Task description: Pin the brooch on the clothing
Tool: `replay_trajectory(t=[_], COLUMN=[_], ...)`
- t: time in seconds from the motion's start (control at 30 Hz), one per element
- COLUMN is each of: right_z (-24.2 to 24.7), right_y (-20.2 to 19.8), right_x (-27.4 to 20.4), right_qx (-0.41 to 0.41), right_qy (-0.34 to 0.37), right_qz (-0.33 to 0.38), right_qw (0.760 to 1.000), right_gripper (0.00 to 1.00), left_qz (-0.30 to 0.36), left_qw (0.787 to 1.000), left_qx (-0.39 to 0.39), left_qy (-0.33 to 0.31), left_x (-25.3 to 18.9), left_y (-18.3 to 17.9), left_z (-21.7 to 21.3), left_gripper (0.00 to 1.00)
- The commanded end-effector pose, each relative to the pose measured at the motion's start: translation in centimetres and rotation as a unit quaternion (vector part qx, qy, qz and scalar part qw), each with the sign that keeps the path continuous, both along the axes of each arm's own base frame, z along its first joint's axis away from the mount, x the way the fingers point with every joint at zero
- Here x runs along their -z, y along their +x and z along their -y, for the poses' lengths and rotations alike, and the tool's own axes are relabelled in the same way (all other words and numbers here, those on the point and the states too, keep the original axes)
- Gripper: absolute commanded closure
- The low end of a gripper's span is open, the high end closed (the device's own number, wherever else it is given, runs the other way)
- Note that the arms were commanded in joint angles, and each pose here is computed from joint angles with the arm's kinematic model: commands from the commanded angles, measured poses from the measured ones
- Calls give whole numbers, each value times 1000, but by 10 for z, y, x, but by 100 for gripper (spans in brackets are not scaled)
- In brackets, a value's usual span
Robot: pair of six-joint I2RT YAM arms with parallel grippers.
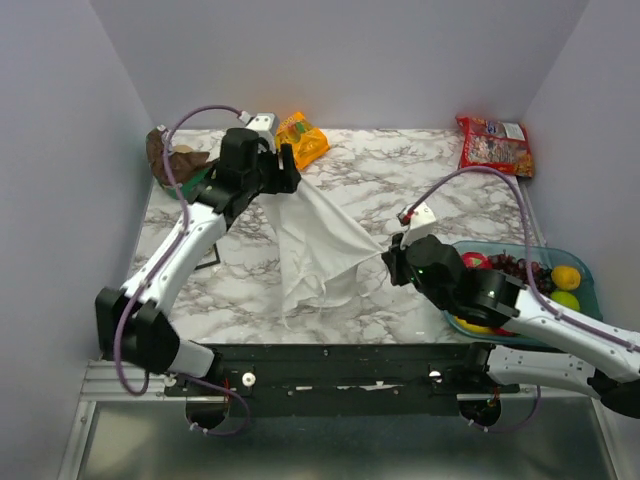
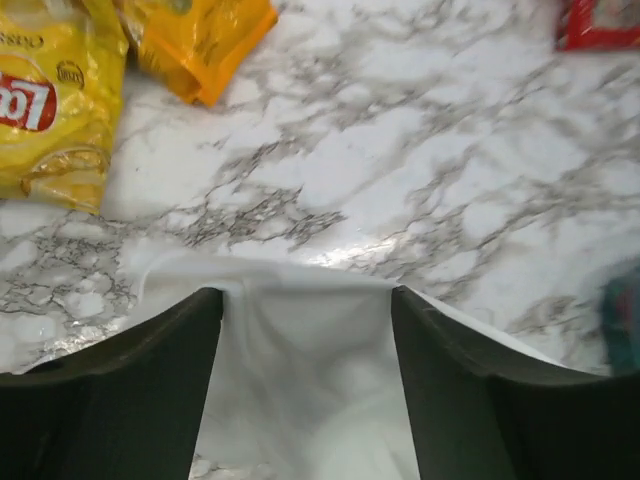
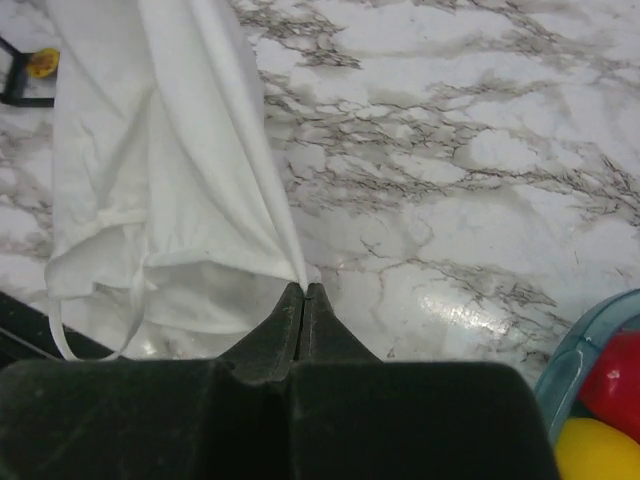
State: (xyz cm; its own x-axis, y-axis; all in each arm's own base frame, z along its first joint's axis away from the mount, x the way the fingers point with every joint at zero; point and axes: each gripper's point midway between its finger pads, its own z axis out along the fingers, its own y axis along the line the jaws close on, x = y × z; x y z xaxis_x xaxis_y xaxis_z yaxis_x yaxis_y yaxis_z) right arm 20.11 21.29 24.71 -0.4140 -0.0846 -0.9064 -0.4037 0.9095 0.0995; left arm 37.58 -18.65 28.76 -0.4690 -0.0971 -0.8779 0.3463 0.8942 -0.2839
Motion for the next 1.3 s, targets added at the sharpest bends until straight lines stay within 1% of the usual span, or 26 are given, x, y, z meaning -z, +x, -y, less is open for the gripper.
replay_trajectory(t=[0.0,0.03,0.07,0.1,0.13,0.17,0.2,0.23,0.27,0.3,0.33,0.37,0.4,0.43,0.5,0.53,0.6,0.73,0.8,0.9,0.93,1.03,1.07,1.2,1.27], right_z=[-20,-23,-26,-30,-34,-36,-40,-43,-45,-44,-46,-46,-44,-45,-44,-42,-41,-35,-31,-24,-23,-18,-17,-13,-12], right_y=[21,23,24,22,22,19,17,17,16,15,15,14,12,12,10,10,11,16,19,23,24,25,24,23,21], right_x=[43,53,70,80,86,97,107,111,115,124,126,130,136,138,143,147,150,151,149,145,144,142,143,144,145], right_qx=[9,10,11,6,5,0,-8,-8,-10,-10,-6,-5,-3,0,2,7,10,20,26,34,34,37,37,38,36], right_qy=[-13,-20,-44,-48,-45,-49,-52,-46,-45,-49,-43,-44,-46,-41,-40,-41,-39,-38,-34,-27,-24,-18,-19,-13,-10], right_qz=[-25,-35,-50,-64,-72,-82,-94,-98,-104,-113,-116,-119,-124,-127,-132,-136,-139,-140,-138,-132,-130,-128,-128,-128,-128], right_qw=[1000,999,998,997,996,995,994,994,994,992,992,992,991,991,990,990,989,989,989,990,991,991,991,991,991], right_gripper=[99,99,99,99,99,99,99,99,99,99,99,99,99,99,99,99,99,99,99,99,99,99,99,99,99], left_qz=[-85,-89,-69,-52,-55,-36,-22,-40,-25,-26,-50,-58,-79,-108,-134,-154,-166,-188,-206,-221,-220,-214,-213,-186,-186], left_qw=[993,992,993,994,993,995,996,994,995,993,991,990,989,985,982,979,977,972,967,962,962,962,962,963,961], left_qx=[37,47,46,42,17,20,29,45,55,88,98,115,120,124,121,120,126,129,124,109,100,108,101,115,120], left_qy=[69,80,80,82,108,93,86,94,77,71,79,66,48,58,48,56,49,63,83,115,125,129,140,156,166], left_x=[60,71,63,60,76,63,60,86,78,85,112,118,129,156,174,194,203,216,225,238,242,244,246,237,238], left_y=[17,7,0,-3,-12,-29,-40,-61,-77,-101,-120,-136,-151,-166,-183,-195,-204,-217,-222,-225,-224,-221,-218,-208,-205], left_z=[13,22,23,26,17,25,32,35,39,57,55,59,64,57,52,45,45,43,38,29,26,31,30,42,47], left_gripper=[6,4,3,2,1,1,1,1,1,1,2,2,5,6,12,15,20,23,28,28,28,31,31,32,32])
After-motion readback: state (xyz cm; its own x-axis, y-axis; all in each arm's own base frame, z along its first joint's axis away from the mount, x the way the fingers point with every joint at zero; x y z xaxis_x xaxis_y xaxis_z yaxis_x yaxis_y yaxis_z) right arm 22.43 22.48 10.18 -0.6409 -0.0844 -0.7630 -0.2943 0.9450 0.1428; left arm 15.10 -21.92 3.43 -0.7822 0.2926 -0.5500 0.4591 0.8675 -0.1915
